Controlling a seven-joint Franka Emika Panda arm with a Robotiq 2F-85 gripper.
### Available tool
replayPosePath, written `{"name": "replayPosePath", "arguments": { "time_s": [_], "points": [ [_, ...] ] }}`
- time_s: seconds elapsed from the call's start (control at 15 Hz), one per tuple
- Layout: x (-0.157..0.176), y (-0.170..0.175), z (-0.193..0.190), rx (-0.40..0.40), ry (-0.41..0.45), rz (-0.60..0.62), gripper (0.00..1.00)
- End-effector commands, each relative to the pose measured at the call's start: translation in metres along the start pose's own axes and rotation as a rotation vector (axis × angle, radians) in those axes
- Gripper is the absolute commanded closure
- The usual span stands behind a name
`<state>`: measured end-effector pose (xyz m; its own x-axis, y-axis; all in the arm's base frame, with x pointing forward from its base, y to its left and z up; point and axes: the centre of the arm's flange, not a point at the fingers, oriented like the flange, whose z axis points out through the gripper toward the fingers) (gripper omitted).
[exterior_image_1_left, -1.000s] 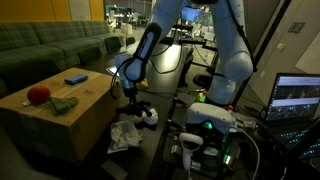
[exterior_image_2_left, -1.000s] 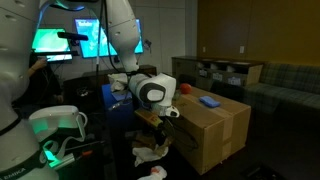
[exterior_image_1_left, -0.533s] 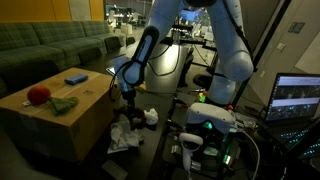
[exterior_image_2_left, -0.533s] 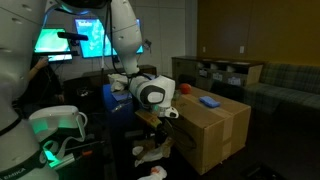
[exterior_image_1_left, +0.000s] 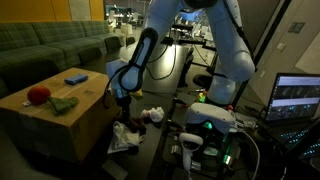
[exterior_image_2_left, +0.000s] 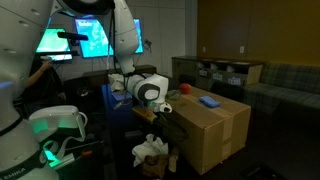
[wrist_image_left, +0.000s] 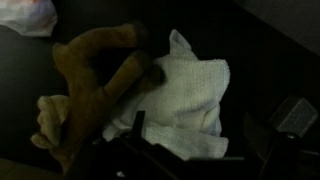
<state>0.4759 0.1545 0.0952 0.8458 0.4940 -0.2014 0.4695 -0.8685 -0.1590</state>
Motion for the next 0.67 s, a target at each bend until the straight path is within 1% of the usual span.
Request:
{"name": "replayPosePath", "arguments": {
  "time_s": [0.0, 0.13, 0.33, 0.6],
  "points": [
    [0.024, -0.028, 0.013, 0.013, 0.027, -0.035, 0.0],
    [0.033, -0.047, 0.021, 0.009, 0.034, -0.059, 0.0],
    [0.044, -0.065, 0.038, -0.011, 0.053, -0.047, 0.0],
    [0.049, -0.07, 0.064, -0.042, 0.1, 0.0, 0.0]
  ]
}}
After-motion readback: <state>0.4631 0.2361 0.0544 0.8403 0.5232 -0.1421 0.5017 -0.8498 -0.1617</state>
